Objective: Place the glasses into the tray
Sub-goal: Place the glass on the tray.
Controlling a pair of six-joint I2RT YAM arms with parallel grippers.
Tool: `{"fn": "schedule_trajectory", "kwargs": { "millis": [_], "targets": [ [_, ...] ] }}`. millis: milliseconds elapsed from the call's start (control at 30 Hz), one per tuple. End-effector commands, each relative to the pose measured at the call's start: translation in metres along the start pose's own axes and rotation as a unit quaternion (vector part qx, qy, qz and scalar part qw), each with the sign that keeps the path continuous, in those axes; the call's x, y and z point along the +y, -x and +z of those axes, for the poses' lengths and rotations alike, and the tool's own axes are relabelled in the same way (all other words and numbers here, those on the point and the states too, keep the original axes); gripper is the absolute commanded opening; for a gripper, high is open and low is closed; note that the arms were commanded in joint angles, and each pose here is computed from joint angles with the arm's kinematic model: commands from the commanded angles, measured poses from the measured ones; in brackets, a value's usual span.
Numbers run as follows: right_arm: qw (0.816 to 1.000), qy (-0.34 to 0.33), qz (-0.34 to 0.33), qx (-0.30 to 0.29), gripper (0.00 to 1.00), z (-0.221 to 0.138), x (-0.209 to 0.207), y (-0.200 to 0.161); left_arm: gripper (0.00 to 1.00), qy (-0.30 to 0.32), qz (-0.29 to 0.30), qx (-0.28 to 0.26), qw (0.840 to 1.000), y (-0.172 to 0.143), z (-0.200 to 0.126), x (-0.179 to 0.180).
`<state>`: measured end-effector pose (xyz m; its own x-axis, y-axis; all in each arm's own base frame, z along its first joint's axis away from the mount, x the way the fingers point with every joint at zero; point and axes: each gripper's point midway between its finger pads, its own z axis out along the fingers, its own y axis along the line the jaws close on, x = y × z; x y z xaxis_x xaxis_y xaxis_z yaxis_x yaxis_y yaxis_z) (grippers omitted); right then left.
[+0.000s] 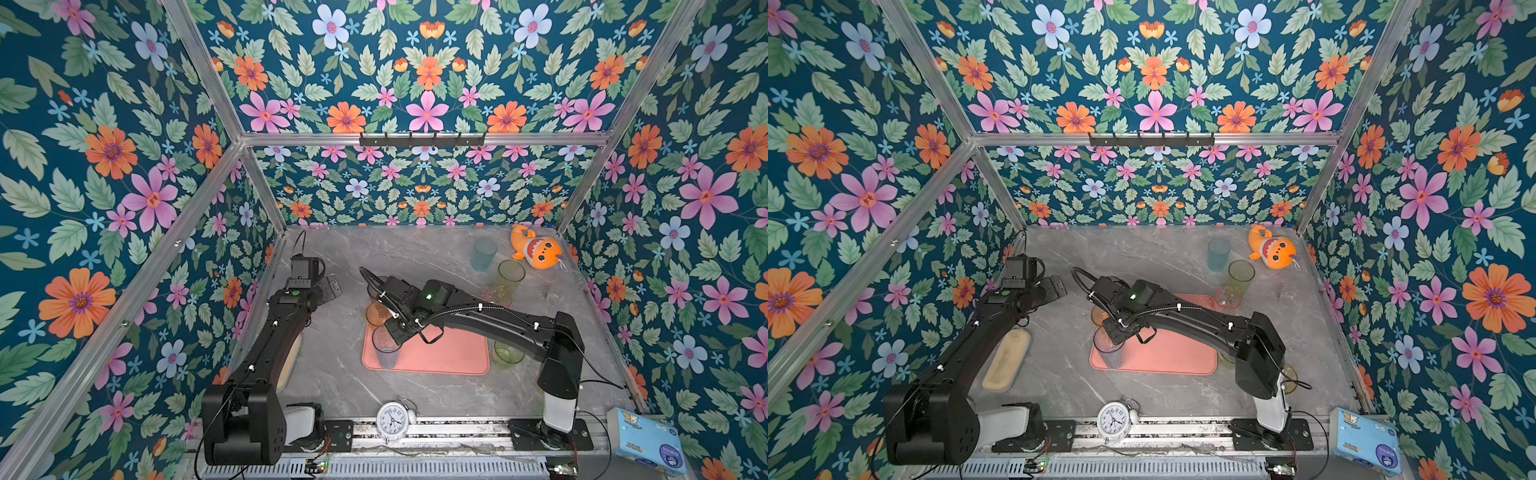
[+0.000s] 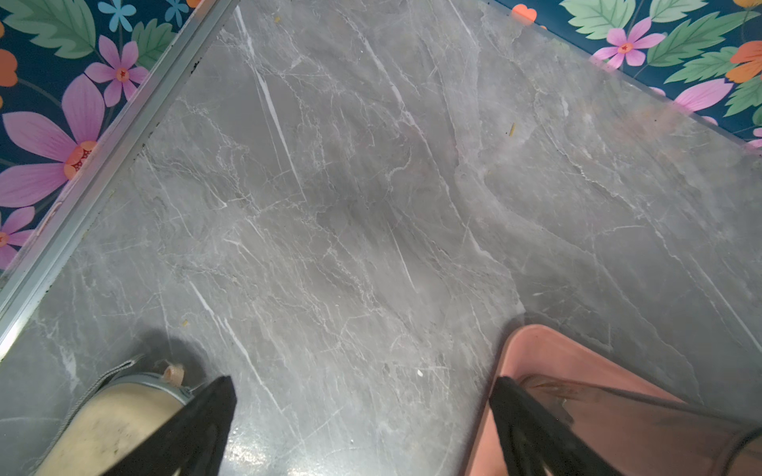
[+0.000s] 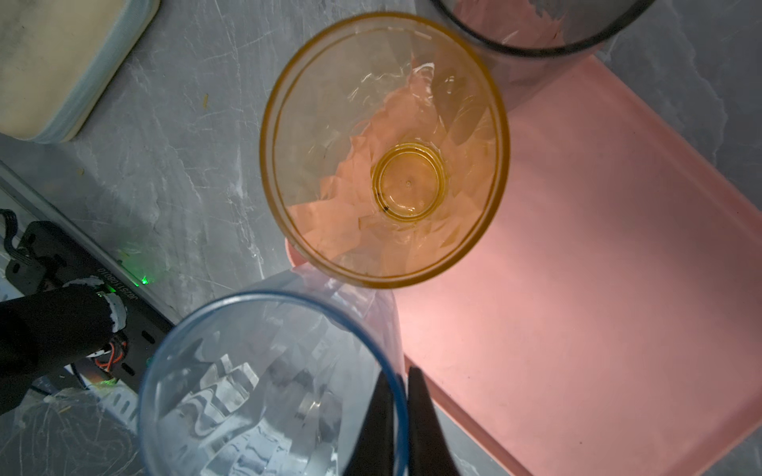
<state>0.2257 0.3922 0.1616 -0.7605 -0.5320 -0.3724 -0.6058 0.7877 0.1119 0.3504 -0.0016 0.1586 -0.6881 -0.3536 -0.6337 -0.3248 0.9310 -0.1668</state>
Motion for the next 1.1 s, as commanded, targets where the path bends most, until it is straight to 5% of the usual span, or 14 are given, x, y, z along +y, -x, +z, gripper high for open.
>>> {"fn": "schedule_trajectory", "kwargs": {
  "millis": [0, 1067],
  "targets": [
    [1.0, 0.0, 0.007, -0.01, 0.0, 0.001, 0.002, 0.006, 0.99, -0.005, 0.002, -0.007, 1.0, 0.004, -0.001, -0.002],
    [1.0, -0.003, 0.004, -0.006, 0.0, 0.017, 0.005, 0.012, 0.98, -0.007, 0.003, -0.004, 1.0, 0.001, 0.0, -0.002]
  ]
}}
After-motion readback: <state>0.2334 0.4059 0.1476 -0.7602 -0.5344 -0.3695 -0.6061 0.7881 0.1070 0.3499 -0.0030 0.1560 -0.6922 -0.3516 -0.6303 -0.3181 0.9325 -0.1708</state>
